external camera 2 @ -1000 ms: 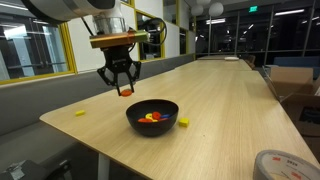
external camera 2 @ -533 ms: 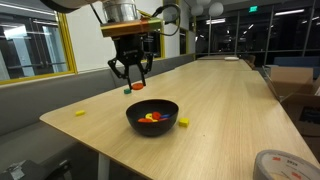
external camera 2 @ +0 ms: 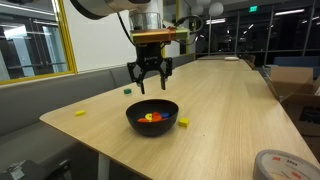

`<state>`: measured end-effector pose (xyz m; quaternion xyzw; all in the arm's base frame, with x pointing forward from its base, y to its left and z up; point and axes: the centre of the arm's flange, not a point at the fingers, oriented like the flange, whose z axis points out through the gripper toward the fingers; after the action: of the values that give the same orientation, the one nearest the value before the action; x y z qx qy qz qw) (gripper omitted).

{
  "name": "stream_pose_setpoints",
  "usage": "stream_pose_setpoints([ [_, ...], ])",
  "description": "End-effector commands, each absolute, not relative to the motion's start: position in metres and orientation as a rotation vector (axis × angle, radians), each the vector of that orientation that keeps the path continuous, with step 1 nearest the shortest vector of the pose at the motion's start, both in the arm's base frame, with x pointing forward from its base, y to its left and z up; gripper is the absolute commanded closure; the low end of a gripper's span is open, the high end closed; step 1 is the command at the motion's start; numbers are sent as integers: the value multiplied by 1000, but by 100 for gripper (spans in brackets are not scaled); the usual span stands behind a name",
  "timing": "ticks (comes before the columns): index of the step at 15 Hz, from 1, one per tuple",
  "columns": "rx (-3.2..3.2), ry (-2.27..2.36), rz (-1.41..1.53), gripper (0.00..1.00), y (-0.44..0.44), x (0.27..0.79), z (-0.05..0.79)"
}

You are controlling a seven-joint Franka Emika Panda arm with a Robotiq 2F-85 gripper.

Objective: Pick the orange and blue rings and put them in the bowl

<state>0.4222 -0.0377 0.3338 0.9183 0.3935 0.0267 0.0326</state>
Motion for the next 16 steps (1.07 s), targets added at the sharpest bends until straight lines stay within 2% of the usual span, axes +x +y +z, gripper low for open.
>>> stream_pose_setpoints([
  [1,2853,1207,93,0,-55,453,347],
  [11,3059,438,35,0,-82,395,460],
  [16,3049,199,123,0,-72,369,490],
])
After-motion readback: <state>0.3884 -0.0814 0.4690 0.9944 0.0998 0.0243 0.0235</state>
